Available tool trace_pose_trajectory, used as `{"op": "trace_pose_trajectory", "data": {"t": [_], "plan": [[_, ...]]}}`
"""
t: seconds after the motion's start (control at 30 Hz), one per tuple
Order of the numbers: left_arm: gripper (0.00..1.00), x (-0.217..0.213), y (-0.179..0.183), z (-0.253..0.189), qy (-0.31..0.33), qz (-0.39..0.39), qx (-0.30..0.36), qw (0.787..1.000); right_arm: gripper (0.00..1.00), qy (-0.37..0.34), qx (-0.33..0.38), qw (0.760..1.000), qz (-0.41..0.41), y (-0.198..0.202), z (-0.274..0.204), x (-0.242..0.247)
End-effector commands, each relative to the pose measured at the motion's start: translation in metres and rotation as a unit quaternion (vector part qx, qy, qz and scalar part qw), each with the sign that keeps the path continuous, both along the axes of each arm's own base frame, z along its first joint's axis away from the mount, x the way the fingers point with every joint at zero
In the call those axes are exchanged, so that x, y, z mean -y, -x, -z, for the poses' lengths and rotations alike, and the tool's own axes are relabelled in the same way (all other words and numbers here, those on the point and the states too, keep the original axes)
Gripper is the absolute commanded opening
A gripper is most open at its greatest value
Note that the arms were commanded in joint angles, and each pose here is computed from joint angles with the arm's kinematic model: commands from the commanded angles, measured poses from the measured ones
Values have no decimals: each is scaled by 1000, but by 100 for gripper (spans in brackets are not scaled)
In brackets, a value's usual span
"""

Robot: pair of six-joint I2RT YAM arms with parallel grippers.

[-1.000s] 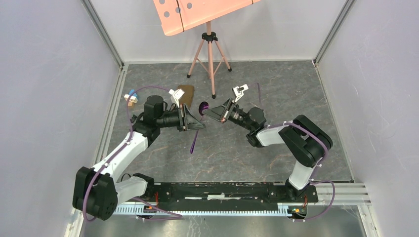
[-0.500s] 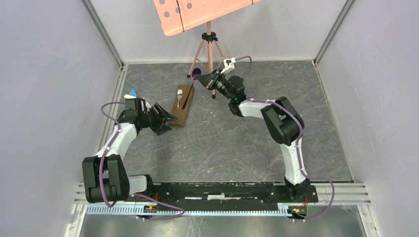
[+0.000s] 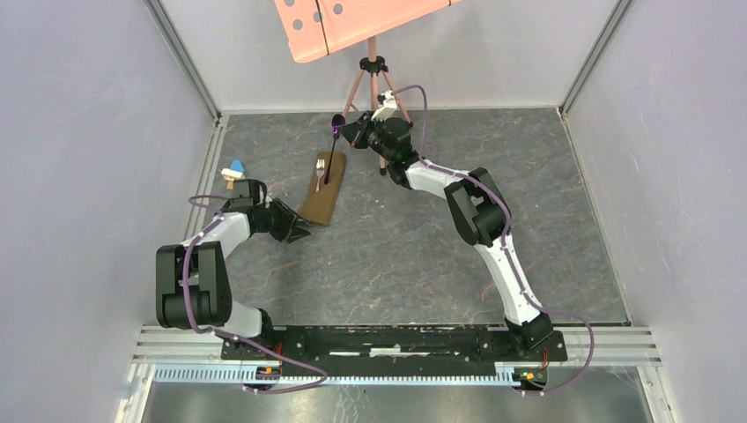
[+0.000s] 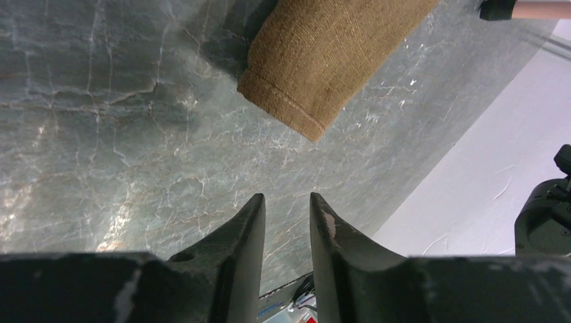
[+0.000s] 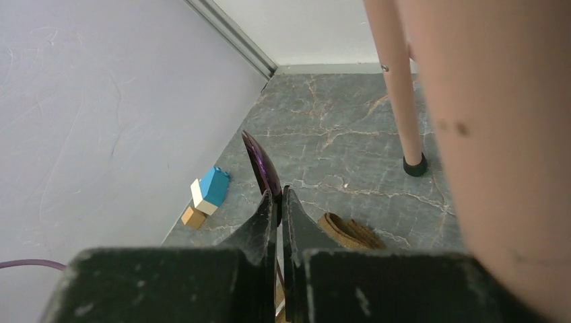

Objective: Fold the napkin into a case and place the utensils inside
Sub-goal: Insert the spoon into the folded napkin.

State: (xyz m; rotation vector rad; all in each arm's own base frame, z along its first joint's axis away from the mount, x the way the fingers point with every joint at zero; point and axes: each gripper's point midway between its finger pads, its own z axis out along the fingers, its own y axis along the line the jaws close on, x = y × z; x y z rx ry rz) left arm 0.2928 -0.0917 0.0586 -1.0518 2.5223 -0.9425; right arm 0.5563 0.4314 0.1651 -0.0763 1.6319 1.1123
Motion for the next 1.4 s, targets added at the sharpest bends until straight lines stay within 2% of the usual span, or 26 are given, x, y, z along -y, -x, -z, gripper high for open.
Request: {"op": "trace_pose_trajectory", "data": {"t": [0.0,0.37,0.6,0.83,0.93,1.1,1.37], "plan": [[34,2,-12,9,16,-23,4,1000,0,5,1,1000,-4,-6,-2,-4],[34,4,-11,37,25,-44,-13,999,0,-23,-75,996,-30,8,16,-6],[34,3,-9,41,21,-45,-17,999,0,-1,-103,994,-32,10,22,-3],[34,5,-9,39,19,-38,-11,999,0,8,-104,994,-37,21,28,0],[39,4,-8,40,7,-27,-5,1000,0,4,-99,995,-32,28,31,6],[42,5,-12,32,10,-28,23,999,0,-2,-79,996,-44,41,27,5],[37,0,2,40,-5,-38,3,999,0,-10,-106,992,-66,55,33,1]]}}
